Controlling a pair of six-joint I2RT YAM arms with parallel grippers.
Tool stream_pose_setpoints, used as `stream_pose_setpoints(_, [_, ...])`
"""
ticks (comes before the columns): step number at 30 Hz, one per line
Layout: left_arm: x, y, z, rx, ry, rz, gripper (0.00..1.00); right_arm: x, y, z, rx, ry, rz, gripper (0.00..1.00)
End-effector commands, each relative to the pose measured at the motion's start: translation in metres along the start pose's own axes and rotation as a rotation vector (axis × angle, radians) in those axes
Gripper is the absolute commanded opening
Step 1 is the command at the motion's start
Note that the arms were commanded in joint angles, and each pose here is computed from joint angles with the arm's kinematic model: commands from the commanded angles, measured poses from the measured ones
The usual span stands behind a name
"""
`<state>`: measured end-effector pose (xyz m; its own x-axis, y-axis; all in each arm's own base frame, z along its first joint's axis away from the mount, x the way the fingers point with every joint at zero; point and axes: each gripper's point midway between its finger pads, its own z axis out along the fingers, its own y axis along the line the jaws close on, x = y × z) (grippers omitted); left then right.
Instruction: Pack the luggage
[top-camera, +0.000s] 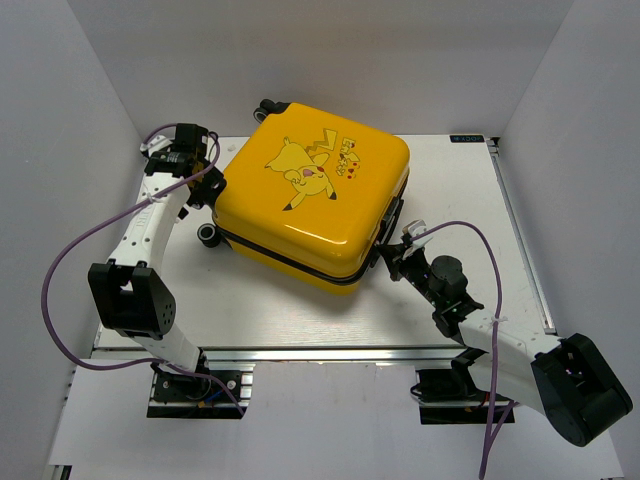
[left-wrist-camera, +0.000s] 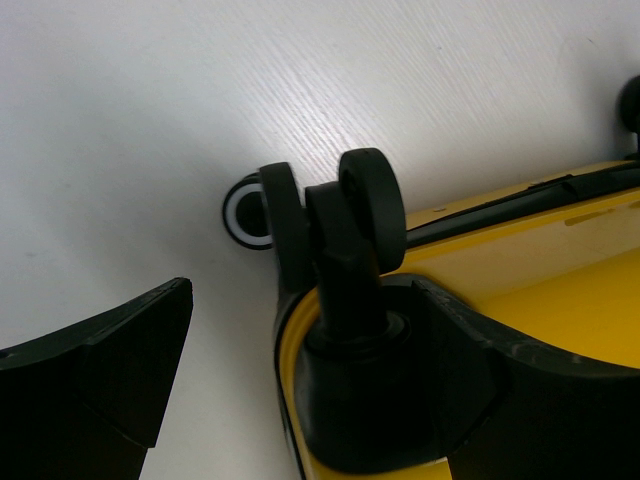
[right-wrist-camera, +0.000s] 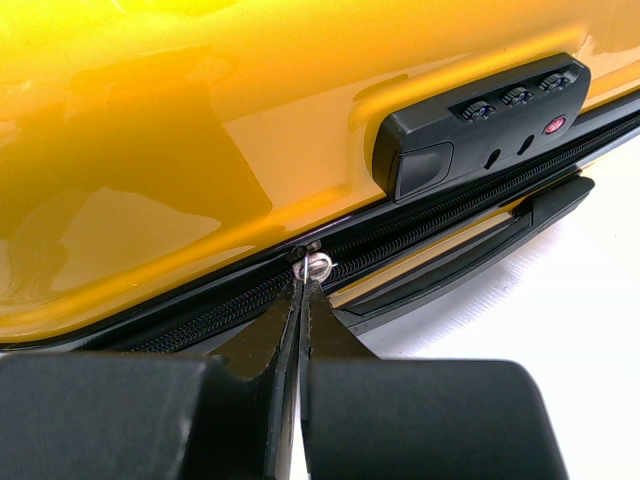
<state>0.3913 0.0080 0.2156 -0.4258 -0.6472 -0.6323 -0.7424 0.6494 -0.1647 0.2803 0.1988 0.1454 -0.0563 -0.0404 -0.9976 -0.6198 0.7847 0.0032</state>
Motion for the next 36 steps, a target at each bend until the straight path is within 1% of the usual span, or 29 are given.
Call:
stream_pose_setpoints(1, [0.016, -0.022, 0.006, 0.09, 0.039, -0.079, 0.98, -0.016, 0.025, -0.001, -0.113, -0.059, -0.001, 0.0])
stream_pose_setpoints(5, [0.035, -0.023, 0.024, 0.083, 0.078, -0.098, 0.98, -0.017, 0.026, -0.004, -0.113, -0.064, -0.002, 0.0])
stream_pose_setpoints(7, [0.038, -0.023, 0.03, 0.077, 0.078, -0.098, 0.94, -0.018, 0.025, -0.006, -0.107, -0.07, -0.002, 0.0])
stream_pose_setpoints(8, [0.039, -0.023, 0.034, 0.072, 0.075, -0.097, 0.81, -0.016, 0.023, -0.007, -0.096, -0.067, -0.002, 0.0])
stream_pose_setpoints(10, [0.044, -0.023, 0.04, 0.065, 0.083, -0.092, 0.65, -0.016, 0.022, -0.008, -0.087, -0.071, -0.002, 0.0])
stream_pose_setpoints(11, [0.047, -0.026, 0.046, 0.066, 0.088, -0.089, 0.5, -0.015, 0.021, -0.009, -0.082, -0.073, -0.002, 0.0])
stream_pose_setpoints(13, [0.047, -0.027, 0.053, 0.061, 0.079, -0.073, 0.4, -0.013, 0.017, -0.01, -0.063, -0.073, 0.009, 0.0])
stream_pose_setpoints(14, [0.052, -0.026, 0.061, 0.035, 0.087, -0.059, 0.32, -0.013, 0.017, -0.01, -0.058, -0.073, 0.013, 0.0])
stream_pose_setpoints(15, [0.049, -0.022, 0.068, 0.013, 0.089, -0.064, 0.15, -0.011, 0.014, -0.01, -0.041, -0.067, 0.015, 0.0])
stream_pose_setpoints(16, [0.047, -0.021, 0.069, -0.008, 0.085, -0.053, 0.04, -0.01, 0.007, -0.01, -0.002, -0.063, 0.032, 0.0])
stream_pose_setpoints(17, [0.048, -0.019, 0.074, -0.035, 0.086, -0.042, 0.0, -0.008, 0.0, -0.011, 0.041, -0.059, 0.034, 0.0])
stream_pose_setpoints(18, [0.049, -0.016, 0.082, -0.071, 0.083, -0.029, 0.0, -0.005, -0.006, -0.01, 0.07, -0.05, 0.032, 0.0])
stream_pose_setpoints(19, [0.04, -0.015, 0.081, -0.097, 0.055, -0.014, 0.0, -0.003, -0.02, -0.011, 0.15, -0.044, 0.031, 0.0])
stream_pose_setpoints(20, [0.038, -0.015, 0.083, -0.107, 0.047, -0.011, 0.0, 0.0, -0.029, -0.012, 0.198, -0.032, 0.034, 0.0])
stream_pose_setpoints(21, [0.039, -0.013, 0.087, -0.121, 0.044, 0.007, 0.0, 0.003, -0.045, -0.011, 0.287, -0.01, 0.034, 0.0])
stream_pose_setpoints(23, [0.028, -0.013, 0.09, -0.126, 0.008, -0.001, 0.0, 0.007, -0.063, -0.011, 0.365, 0.011, 0.023, 0.0])
stream_pose_setpoints(26, [0.02, -0.017, 0.094, -0.099, -0.013, 0.007, 0.0, 0.001, -0.092, -0.008, 0.482, 0.016, 0.01, 0.0])
stream_pose_setpoints(28, [0.015, -0.018, 0.097, -0.089, -0.022, 0.019, 0.0, -0.009, -0.107, -0.005, 0.537, -0.01, 0.013, 0.0])
stream_pose_setpoints(29, [0.013, -0.019, 0.098, -0.089, -0.03, 0.022, 0.0, -0.016, -0.123, -0.007, 0.583, -0.036, 0.019, 0.0])
stream_pose_setpoints(31, [0.012, -0.015, 0.103, -0.11, -0.025, 0.037, 0.0, -0.022, -0.142, -0.004, 0.626, -0.033, -0.007, 0.0])
stream_pose_setpoints(33, [0.004, -0.014, 0.106, -0.118, -0.035, 0.04, 0.0, -0.018, -0.161, -0.001, 0.671, -0.015, -0.019, 0.0])
stream_pose_setpoints(34, [0.004, -0.017, 0.108, -0.114, -0.034, 0.046, 0.0, -0.028, -0.177, 0.001, 0.704, -0.035, -0.02, 0.0])
stream_pose_setpoints(35, [0.001, -0.015, 0.11, -0.114, -0.036, 0.052, 0.0, -0.021, -0.183, 0.006, 0.703, -0.015, -0.022, 0.0])
stream_pose_setpoints(36, [-0.002, -0.02, 0.111, -0.091, -0.045, 0.051, 0.0, -0.023, -0.2, 0.005, 0.729, -0.021, -0.022, 0.0])
